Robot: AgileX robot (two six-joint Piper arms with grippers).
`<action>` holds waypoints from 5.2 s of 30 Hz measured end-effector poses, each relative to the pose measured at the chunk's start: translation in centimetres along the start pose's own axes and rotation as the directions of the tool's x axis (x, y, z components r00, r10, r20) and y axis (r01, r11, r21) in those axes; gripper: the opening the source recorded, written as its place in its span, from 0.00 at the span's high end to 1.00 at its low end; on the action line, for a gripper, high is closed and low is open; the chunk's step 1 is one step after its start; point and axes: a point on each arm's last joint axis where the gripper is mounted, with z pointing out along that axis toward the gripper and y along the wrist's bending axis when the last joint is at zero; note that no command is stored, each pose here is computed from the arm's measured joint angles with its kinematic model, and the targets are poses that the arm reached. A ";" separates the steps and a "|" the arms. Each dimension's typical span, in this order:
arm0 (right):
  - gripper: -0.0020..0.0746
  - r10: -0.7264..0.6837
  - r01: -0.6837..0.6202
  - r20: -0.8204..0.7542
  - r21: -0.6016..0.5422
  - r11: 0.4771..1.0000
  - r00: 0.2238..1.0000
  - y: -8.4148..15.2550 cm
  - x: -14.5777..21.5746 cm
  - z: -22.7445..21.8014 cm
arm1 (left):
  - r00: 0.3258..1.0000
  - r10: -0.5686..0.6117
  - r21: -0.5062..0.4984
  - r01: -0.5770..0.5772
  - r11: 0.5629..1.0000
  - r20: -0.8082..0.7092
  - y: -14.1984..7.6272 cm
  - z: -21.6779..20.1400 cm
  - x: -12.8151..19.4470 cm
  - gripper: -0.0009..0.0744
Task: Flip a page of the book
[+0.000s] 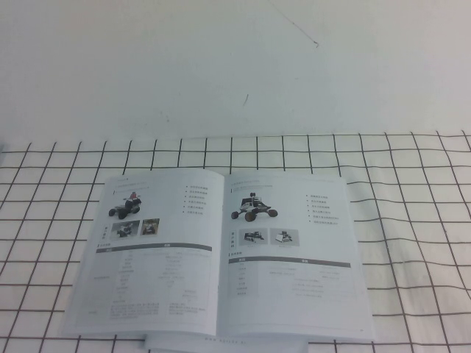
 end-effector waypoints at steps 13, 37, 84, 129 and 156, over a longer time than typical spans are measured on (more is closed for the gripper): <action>0.98 0.016 -0.004 -0.250 0.051 0.999 0.968 -1.9 -7.3 -0.5 | 0.898 0.059 0.101 -0.016 0.995 -0.435 -1.3 2.0 -3.8 0.99; 0.97 -0.088 -0.593 -0.853 -0.428 0.682 0.515 5.5 -1.5 17.2 | 0.111 0.043 0.072 0.275 0.959 -0.993 -5.1 19.0 7.7 0.99; 0.37 -0.195 -0.580 -0.975 -0.220 0.785 0.106 15.8 13.1 25.7 | -0.129 -0.005 -0.027 0.166 0.986 -0.992 -4.9 18.6 20.9 0.99; 0.37 0.096 -0.962 -0.967 -0.219 0.165 0.237 19.0 5.4 27.3 | -0.117 -0.063 -0.084 0.178 0.981 -0.991 -5.0 18.8 20.9 0.99; 0.37 0.070 -0.943 -0.946 -0.305 0.131 0.316 20.8 3.1 27.4 | 0.169 0.152 0.221 0.549 0.806 -0.974 -12.8 12.4 6.3 0.99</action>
